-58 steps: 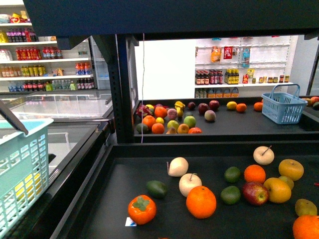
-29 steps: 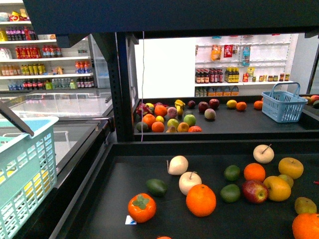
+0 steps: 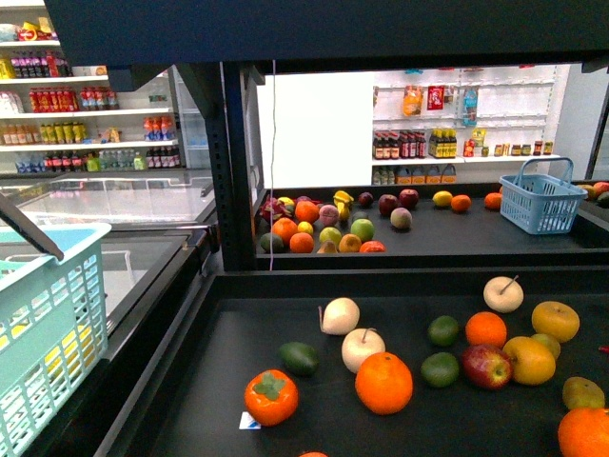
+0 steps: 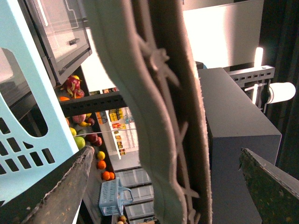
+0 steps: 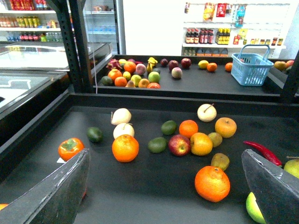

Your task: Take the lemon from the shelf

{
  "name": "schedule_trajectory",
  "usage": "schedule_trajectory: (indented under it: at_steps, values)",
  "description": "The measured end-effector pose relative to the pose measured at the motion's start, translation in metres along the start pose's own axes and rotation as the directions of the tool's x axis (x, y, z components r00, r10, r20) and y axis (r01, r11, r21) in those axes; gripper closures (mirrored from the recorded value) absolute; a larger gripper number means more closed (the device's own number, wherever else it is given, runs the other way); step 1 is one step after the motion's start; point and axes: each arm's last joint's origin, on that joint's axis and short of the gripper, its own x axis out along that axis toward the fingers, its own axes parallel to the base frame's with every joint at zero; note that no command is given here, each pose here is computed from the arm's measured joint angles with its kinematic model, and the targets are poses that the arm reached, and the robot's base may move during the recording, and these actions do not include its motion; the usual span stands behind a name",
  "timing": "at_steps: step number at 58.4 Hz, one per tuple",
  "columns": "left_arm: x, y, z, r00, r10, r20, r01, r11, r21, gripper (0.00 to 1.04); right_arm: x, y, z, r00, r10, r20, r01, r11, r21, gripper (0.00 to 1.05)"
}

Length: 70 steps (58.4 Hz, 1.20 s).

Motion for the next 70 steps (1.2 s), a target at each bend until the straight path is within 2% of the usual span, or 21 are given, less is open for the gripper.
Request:
schedule_trajectory:
  at_steps: [11,29,52,61,66,70]
  values:
    - [-0.002,-0.008,0.003,0.997,0.081,0.013,-0.081,0.997,-0.003,0.08,0.0,0.0,0.0,1.0,0.0,0.0,0.0,1.0,0.0,0.07]
    - [-0.008,-0.042,0.005,0.993,0.113,0.014,-0.114,0.993,0.031,0.08,0.0,0.0,0.0,1.0,0.0,0.0,0.0,1.0,0.0,0.07]
    - [-0.033,-0.081,0.002,0.939,0.344,0.029,-0.345,0.931,0.117,0.08,0.0,0.0,0.0,1.0,0.0,0.0,0.0,1.0,0.0,0.07]
    - [-0.051,-0.101,-0.003,0.883,0.466,0.056,-0.466,0.856,0.225,0.08,0.0,0.0,0.0,1.0,0.0,0.0,0.0,1.0,0.0,0.07]
    - [-0.061,-0.115,-0.01,0.847,0.526,0.083,-0.52,0.783,0.343,0.08,0.0,0.0,0.0,1.0,0.0,0.0,0.0,1.0,0.0,0.07]
    - [-0.071,-0.132,-0.02,0.833,0.546,0.094,-0.518,0.708,0.48,0.08,0.0,0.0,0.0,1.0,0.0,0.0,0.0,1.0,0.0,0.07]
